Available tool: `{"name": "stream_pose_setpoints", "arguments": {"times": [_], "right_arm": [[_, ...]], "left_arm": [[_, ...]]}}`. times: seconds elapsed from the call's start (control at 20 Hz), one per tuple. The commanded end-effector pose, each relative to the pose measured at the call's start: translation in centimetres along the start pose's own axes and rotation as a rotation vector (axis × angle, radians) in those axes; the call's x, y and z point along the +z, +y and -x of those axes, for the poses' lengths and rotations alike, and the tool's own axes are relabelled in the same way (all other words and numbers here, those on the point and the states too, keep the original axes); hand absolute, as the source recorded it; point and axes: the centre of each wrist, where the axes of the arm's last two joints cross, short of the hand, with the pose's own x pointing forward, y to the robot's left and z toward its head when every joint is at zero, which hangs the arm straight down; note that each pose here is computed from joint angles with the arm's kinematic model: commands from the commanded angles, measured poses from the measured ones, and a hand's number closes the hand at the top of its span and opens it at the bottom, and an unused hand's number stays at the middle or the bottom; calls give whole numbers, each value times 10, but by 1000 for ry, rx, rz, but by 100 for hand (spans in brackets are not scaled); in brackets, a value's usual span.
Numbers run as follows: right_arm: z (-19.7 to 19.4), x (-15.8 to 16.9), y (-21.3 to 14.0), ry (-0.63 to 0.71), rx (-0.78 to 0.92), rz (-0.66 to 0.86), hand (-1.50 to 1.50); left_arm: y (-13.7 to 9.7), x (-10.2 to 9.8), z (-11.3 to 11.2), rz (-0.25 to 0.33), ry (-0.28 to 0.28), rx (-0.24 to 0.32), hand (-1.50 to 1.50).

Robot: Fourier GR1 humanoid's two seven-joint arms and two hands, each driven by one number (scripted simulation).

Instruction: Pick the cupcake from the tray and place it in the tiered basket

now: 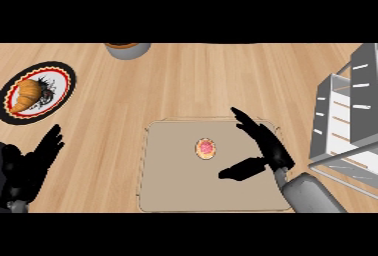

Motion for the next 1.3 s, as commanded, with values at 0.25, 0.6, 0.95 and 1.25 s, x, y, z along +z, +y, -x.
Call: {"name": "stream_pose_setpoints", "arguments": {"times": [0.25,0.6,0.95,1.25], "right_arm": [[-61,-15,-15,145,39,-136,-150],[-77,-11,-7,284,128,-177,-150],[-48,11,-23,335,97,-178,-150],[-27,-2,0,330,48,-214,-150]], "left_arm": [[-9,12,-7,27,6,18,0],[2,-10,-7,-1,1,19,0],[-2,-8,26,-7,-8,5,0],[2,16,5,-11,-9,-6,0]]}}
